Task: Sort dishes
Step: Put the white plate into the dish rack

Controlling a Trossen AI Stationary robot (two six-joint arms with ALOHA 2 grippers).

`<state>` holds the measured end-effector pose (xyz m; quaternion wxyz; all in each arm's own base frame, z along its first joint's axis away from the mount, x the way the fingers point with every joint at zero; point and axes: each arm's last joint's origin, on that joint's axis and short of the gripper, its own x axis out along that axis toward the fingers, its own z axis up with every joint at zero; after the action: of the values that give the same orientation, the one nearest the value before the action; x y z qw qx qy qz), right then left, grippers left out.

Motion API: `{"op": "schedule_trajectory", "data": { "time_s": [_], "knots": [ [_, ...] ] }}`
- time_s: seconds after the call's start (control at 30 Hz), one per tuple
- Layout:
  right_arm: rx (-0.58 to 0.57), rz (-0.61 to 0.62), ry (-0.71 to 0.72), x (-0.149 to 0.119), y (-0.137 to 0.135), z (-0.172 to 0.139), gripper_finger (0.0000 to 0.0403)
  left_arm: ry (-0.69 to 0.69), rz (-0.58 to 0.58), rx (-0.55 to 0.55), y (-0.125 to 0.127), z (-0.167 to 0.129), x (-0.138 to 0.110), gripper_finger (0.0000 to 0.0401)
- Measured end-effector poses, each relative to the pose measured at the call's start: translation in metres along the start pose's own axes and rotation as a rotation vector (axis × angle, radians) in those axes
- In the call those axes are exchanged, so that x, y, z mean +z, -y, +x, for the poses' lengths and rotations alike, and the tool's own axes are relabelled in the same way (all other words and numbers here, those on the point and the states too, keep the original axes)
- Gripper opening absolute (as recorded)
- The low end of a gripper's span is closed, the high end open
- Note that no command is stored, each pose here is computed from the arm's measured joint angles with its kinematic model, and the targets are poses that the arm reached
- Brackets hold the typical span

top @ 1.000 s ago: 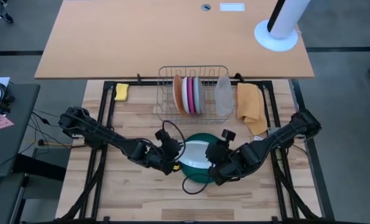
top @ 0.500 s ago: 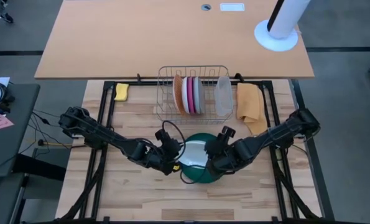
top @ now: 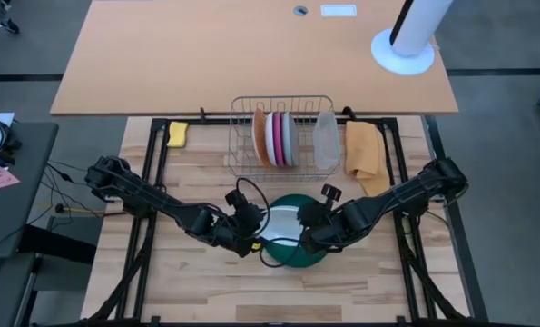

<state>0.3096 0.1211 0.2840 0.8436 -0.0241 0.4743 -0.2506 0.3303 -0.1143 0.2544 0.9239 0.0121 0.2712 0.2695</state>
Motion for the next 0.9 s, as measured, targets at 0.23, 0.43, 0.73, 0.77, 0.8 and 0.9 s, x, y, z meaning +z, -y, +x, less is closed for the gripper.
{"op": "schedule_trajectory", "data": {
  "time_s": [0.23,0.43,0.73,0.77,0.8,0.9],
  "knots": [
    [-0.008,-0.025,0.006,0.000,0.000,-0.001,0.0021,0.007,-0.014,-0.011,0.002,-0.004,0.000,0.0054],
    [-0.043,-0.078,0.022,-0.003,0.001,-0.020,0.0021,0.063,-0.052,-0.077,-0.002,-0.035,0.015,0.0085],
    [-0.084,-0.105,0.077,-0.014,-0.005,-0.059,0.0020,0.125,-0.050,-0.120,-0.012,-0.094,0.016,0.0102],
    [-0.086,-0.119,0.078,-0.015,-0.005,-0.062,0.0020,0.124,-0.047,-0.112,-0.013,-0.098,0.015,0.0102],
    [-0.084,-0.131,0.081,-0.016,-0.005,-0.066,0.0020,0.122,-0.044,-0.102,-0.014,-0.100,0.013,0.0102],
    [-0.062,-0.122,0.125,-0.015,-0.009,-0.075,0.0020,0.099,-0.029,-0.068,-0.017,-0.103,0.007,0.0102]
  ]
}}
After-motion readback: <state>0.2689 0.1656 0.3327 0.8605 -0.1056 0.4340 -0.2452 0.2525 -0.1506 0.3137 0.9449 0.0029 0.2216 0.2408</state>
